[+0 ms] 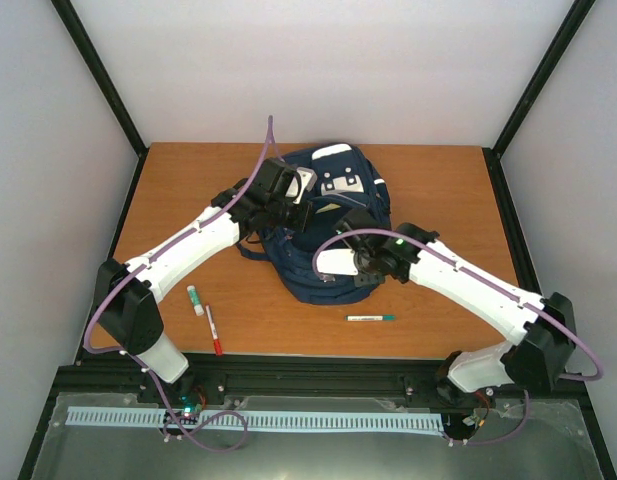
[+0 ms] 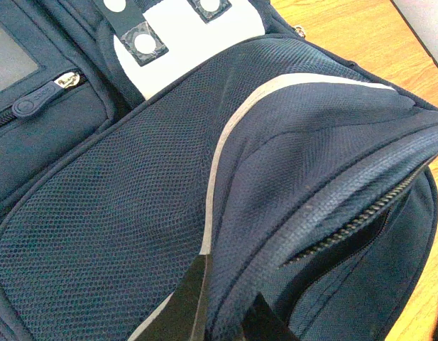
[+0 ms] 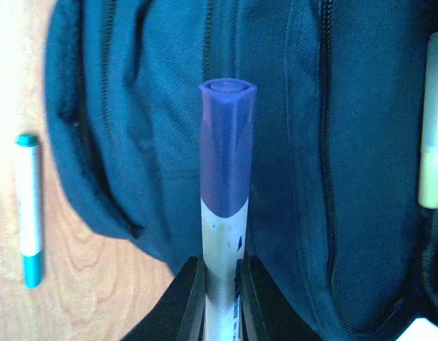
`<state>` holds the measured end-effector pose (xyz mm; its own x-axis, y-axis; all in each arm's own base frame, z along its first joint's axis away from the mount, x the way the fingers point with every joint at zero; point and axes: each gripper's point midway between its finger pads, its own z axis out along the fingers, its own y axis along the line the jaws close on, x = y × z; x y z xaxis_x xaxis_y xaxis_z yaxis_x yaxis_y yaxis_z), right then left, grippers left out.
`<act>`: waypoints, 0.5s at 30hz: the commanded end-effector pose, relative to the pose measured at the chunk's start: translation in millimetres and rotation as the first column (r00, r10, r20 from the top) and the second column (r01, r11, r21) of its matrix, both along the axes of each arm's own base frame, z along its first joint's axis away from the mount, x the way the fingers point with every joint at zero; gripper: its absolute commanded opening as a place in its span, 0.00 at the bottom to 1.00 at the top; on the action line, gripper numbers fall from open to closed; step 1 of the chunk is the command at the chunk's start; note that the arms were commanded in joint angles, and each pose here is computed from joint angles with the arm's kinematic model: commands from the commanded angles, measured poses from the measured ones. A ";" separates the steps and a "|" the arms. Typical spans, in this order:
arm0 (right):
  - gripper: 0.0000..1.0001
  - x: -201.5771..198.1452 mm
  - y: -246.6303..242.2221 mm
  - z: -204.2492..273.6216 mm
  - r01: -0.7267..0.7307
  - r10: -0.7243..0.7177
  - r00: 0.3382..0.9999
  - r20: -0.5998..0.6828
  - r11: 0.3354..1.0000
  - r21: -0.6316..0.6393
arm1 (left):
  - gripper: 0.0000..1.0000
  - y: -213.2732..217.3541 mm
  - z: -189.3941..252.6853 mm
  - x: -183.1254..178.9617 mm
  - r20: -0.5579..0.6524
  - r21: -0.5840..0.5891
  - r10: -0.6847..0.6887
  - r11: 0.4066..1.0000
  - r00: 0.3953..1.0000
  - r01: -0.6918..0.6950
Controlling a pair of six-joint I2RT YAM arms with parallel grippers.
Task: Pack the student bag
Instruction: Place the stationery in the student bag.
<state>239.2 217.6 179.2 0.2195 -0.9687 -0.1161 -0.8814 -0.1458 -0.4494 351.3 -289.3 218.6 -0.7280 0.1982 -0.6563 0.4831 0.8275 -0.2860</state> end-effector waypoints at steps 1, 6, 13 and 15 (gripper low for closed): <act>0.06 30.1 10.9 7.4 0.002 0.012 0.983 0.181 0.997 -0.082 | 0.02 -6.3 66.6 5.2 0.099 -0.143 0.013 0.990 0.995 0.001; 0.06 61.3 24.6 21.5 0.012 0.022 0.943 0.333 0.995 -0.100 | 0.02 -8.0 68.0 3.3 0.094 -0.152 0.003 0.988 0.996 0.012; 0.06 86.6 35.7 29.5 -0.002 0.067 0.882 0.467 0.990 -0.139 | 0.02 -9.5 68.3 2.3 0.088 -0.160 -0.002 0.987 0.996 0.016; 0.06 90.8 36.7 25.8 -0.002 0.078 0.874 0.480 0.988 -0.157 | 0.02 -10.4 67.1 2.1 0.084 -0.163 -0.005 0.987 0.996 0.019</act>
